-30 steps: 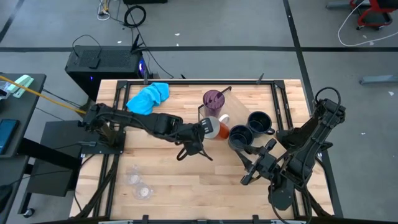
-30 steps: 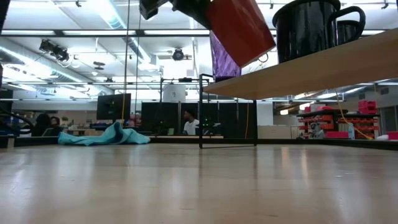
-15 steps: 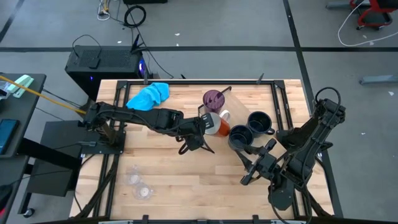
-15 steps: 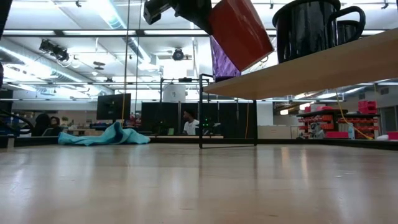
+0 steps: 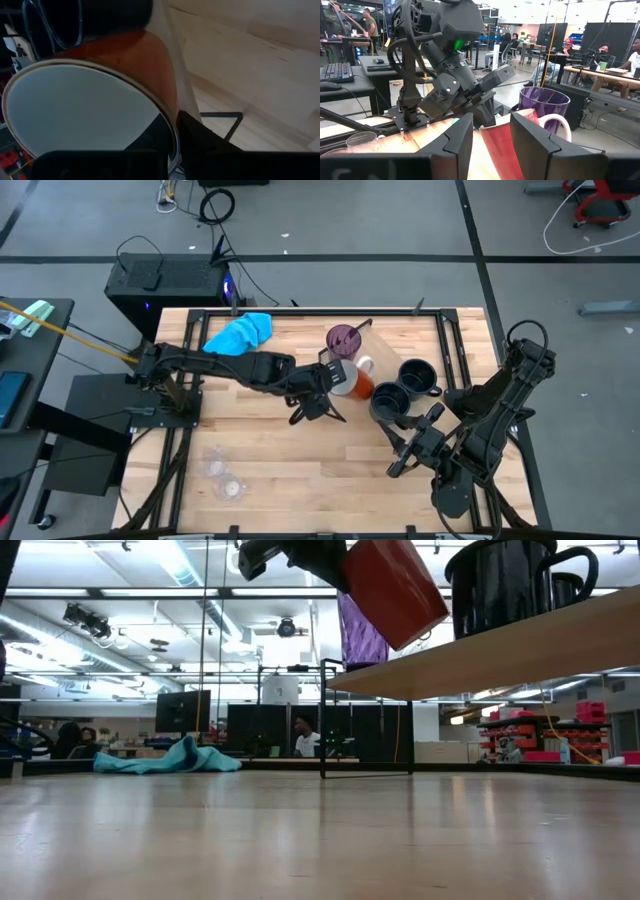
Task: Stack small to large cups/mugs on shelf
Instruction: Put the orange mug on the shelf
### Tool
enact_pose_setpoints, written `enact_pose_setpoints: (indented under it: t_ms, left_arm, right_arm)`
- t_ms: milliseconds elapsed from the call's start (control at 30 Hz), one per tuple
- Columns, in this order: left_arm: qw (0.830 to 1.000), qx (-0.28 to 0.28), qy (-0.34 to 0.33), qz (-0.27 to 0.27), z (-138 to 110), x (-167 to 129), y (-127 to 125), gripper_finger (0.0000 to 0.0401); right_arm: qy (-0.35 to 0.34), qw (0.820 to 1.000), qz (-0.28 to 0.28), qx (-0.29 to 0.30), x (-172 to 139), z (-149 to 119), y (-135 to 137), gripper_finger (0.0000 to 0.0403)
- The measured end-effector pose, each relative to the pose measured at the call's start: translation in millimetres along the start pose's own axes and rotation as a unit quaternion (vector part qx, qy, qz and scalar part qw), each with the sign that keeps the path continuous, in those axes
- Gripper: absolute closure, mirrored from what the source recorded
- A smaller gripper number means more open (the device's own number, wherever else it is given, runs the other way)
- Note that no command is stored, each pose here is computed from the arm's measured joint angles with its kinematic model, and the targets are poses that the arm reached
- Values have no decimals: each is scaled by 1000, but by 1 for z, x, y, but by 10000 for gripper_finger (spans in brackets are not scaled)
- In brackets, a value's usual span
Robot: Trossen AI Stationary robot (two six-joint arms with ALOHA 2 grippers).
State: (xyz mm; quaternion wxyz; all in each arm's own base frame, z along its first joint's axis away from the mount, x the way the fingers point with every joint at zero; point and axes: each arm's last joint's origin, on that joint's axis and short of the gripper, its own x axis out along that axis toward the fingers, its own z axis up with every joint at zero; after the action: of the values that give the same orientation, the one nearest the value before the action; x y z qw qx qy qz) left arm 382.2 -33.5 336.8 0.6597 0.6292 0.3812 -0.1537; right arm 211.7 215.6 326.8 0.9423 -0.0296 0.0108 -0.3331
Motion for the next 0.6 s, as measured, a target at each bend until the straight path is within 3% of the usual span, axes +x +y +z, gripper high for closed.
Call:
enact_pose_setpoints:
  t_ms: [600]
  left_arm:
    - [999,23,30,-6,6,19,-3,368]
  right_arm:
    - [0,1000,0,2,0,-1,0,265]
